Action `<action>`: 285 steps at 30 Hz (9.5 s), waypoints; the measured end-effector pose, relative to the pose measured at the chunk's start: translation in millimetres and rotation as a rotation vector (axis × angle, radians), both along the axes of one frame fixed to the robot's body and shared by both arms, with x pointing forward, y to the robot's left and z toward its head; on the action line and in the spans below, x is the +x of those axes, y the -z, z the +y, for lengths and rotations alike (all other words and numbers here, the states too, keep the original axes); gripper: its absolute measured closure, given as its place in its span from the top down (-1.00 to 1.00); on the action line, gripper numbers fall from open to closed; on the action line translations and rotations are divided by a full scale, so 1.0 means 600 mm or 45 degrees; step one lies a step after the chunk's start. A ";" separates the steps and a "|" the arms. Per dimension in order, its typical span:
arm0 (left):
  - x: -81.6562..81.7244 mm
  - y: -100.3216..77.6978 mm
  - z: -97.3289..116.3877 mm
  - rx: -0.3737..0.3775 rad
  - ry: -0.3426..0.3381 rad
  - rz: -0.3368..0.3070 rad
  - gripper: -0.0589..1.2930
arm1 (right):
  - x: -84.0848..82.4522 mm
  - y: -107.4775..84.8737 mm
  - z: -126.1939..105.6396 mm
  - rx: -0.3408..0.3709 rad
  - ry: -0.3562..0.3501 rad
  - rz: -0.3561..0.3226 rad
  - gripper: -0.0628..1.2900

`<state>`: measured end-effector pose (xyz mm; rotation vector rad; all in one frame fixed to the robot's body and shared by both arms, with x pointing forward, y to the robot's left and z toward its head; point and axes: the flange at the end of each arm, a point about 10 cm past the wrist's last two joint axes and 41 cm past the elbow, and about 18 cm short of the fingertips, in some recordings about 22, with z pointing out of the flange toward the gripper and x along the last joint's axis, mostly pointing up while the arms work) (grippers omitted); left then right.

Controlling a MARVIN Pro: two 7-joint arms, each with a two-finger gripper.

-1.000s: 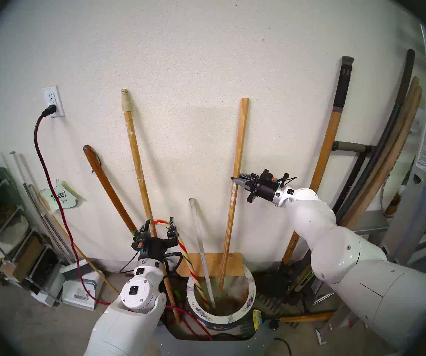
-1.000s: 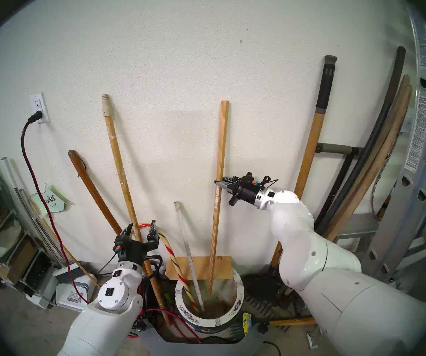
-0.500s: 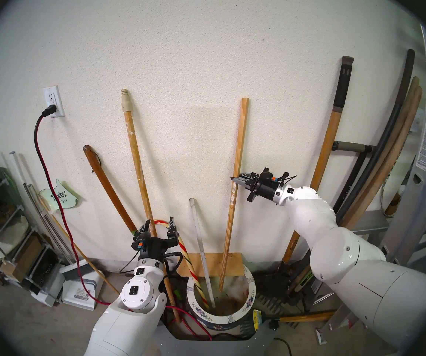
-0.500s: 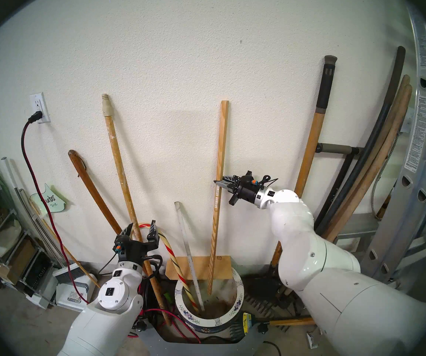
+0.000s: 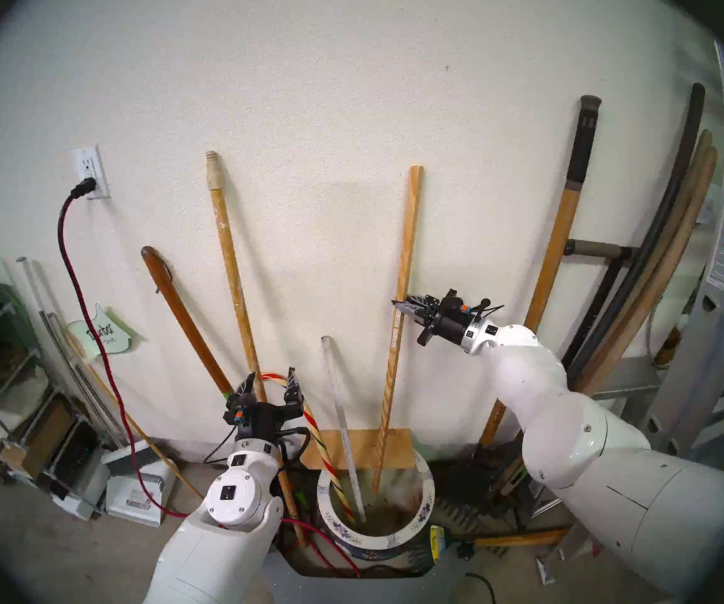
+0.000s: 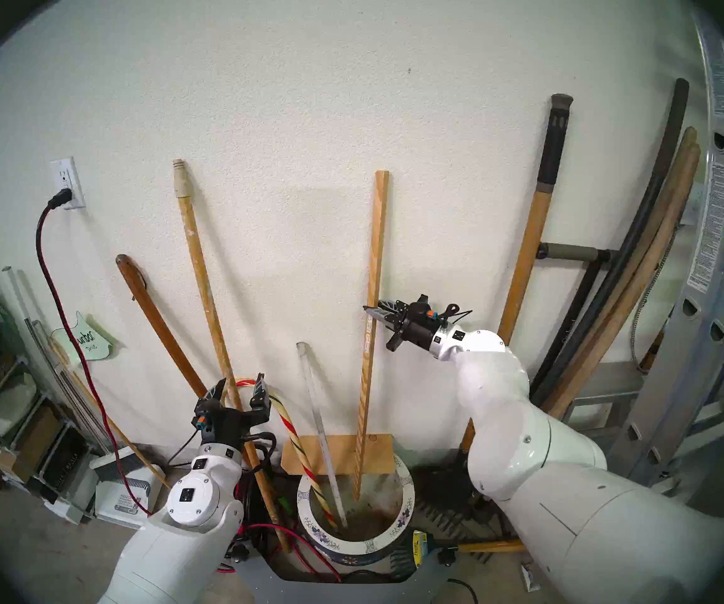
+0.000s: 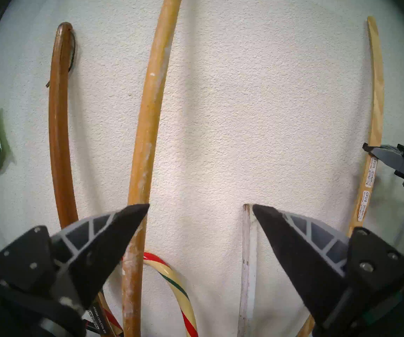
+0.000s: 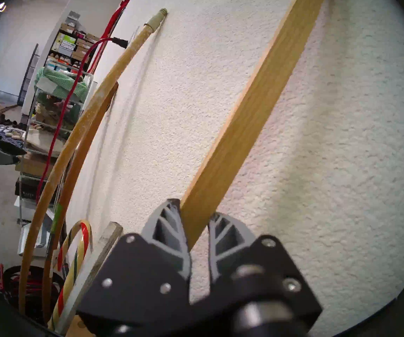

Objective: Take wooden sticks or brooms out of the pot

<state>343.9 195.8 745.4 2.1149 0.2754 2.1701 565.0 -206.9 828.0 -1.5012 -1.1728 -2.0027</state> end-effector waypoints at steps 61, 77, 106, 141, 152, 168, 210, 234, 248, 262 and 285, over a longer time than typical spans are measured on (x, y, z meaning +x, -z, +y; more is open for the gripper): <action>0.000 0.000 -0.001 0.004 -0.011 -0.001 0.90 | -0.100 0.126 0.007 0.229 0.034 0.242 -0.77; 0.000 -0.001 -0.001 0.006 -0.012 -0.002 0.90 | -0.072 0.037 -0.064 0.170 0.106 0.063 -0.81; 0.000 -0.001 -0.001 0.010 -0.014 -0.003 0.90 | -0.069 -0.189 -0.113 0.108 0.022 -0.223 -0.81; 0.000 0.000 -0.001 -0.004 -0.011 -0.001 0.90 | -0.258 -0.202 -0.230 0.292 0.141 0.159 -0.81; 0.000 0.000 -0.001 -0.018 0.002 -0.001 0.90 | -0.314 -0.153 -0.217 0.374 0.168 0.437 -0.81; 0.000 0.000 0.002 -0.027 0.018 -0.002 0.90 | -0.377 -0.110 -0.190 0.307 0.252 0.671 -0.81; -0.001 0.001 0.005 -0.026 0.018 0.002 0.90 | -0.330 0.019 -0.168 0.099 0.204 0.611 -0.82; -0.001 0.001 0.006 -0.024 0.016 0.002 0.90 | -0.237 0.117 -0.158 0.098 0.280 0.492 -0.82; -0.001 0.001 0.006 -0.024 0.016 0.002 0.90 | -0.218 0.151 -0.172 0.106 0.321 0.458 -0.82; -0.001 0.001 0.006 -0.024 0.016 0.003 0.90 | -0.212 0.191 -0.176 0.150 0.360 0.435 -0.82; -0.001 0.001 0.006 -0.023 0.016 0.003 0.90 | -0.142 0.199 -0.153 0.023 0.513 0.461 -0.82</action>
